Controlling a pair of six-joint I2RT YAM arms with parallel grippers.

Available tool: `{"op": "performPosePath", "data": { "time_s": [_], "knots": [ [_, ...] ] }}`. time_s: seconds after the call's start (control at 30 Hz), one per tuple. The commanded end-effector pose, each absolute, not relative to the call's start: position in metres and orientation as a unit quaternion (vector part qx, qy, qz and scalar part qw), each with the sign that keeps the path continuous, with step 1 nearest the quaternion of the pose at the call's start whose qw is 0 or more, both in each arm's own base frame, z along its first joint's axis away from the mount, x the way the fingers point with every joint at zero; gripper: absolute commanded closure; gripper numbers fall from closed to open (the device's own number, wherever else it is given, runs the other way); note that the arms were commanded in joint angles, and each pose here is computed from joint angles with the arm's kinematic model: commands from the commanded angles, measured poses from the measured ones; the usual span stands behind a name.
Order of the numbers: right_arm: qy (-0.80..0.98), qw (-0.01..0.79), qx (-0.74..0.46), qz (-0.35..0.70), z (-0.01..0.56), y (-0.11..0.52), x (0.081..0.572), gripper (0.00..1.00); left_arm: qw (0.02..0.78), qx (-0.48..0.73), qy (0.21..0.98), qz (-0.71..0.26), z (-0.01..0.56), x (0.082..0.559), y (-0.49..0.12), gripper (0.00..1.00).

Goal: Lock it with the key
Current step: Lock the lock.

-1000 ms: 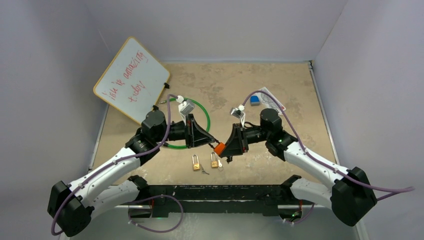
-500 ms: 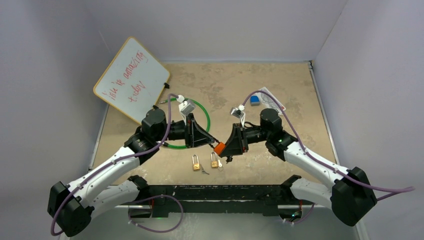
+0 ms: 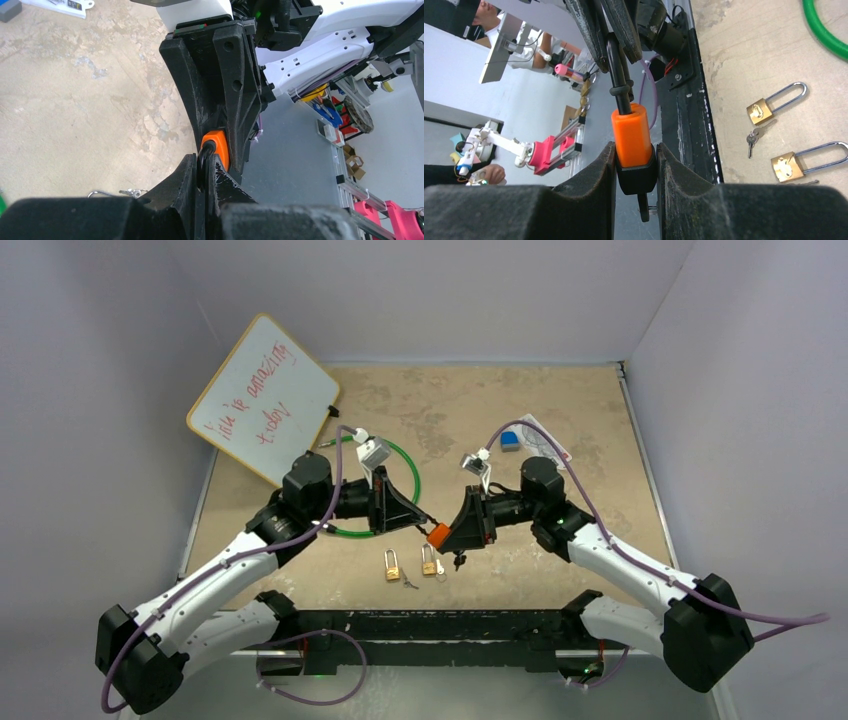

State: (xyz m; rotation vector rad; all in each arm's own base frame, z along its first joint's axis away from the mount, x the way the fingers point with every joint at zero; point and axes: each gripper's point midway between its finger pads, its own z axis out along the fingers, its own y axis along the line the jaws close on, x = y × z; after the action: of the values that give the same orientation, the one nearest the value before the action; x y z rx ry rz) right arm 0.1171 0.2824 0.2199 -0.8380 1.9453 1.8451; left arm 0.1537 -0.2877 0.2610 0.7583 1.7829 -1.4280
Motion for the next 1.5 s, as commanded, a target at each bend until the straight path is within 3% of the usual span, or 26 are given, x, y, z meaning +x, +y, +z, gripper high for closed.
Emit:
{"op": "performPosePath", "data": {
  "time_s": [0.0,0.5,0.73,1.47],
  "knots": [
    [0.662,0.219,-0.29,0.656,0.247,0.288,0.13,1.0,0.38,0.294,0.661,-0.576,0.283,0.155,-0.291,1.0],
    [0.648,0.279,-0.246,0.665,0.259,0.294,0.152,1.0,0.339,0.249,0.703,-0.574,0.247,0.153,-0.288,1.0],
    [0.617,0.267,-0.234,0.702,0.275,0.297,0.149,1.0,0.337,0.243,0.701,-0.58,0.236,0.151,-0.288,1.0],
    [0.67,0.276,-0.218,0.653,0.269,0.307,0.178,1.0,0.325,0.211,0.705,-0.593,0.204,0.146,-0.289,1.0]
  ]
}}
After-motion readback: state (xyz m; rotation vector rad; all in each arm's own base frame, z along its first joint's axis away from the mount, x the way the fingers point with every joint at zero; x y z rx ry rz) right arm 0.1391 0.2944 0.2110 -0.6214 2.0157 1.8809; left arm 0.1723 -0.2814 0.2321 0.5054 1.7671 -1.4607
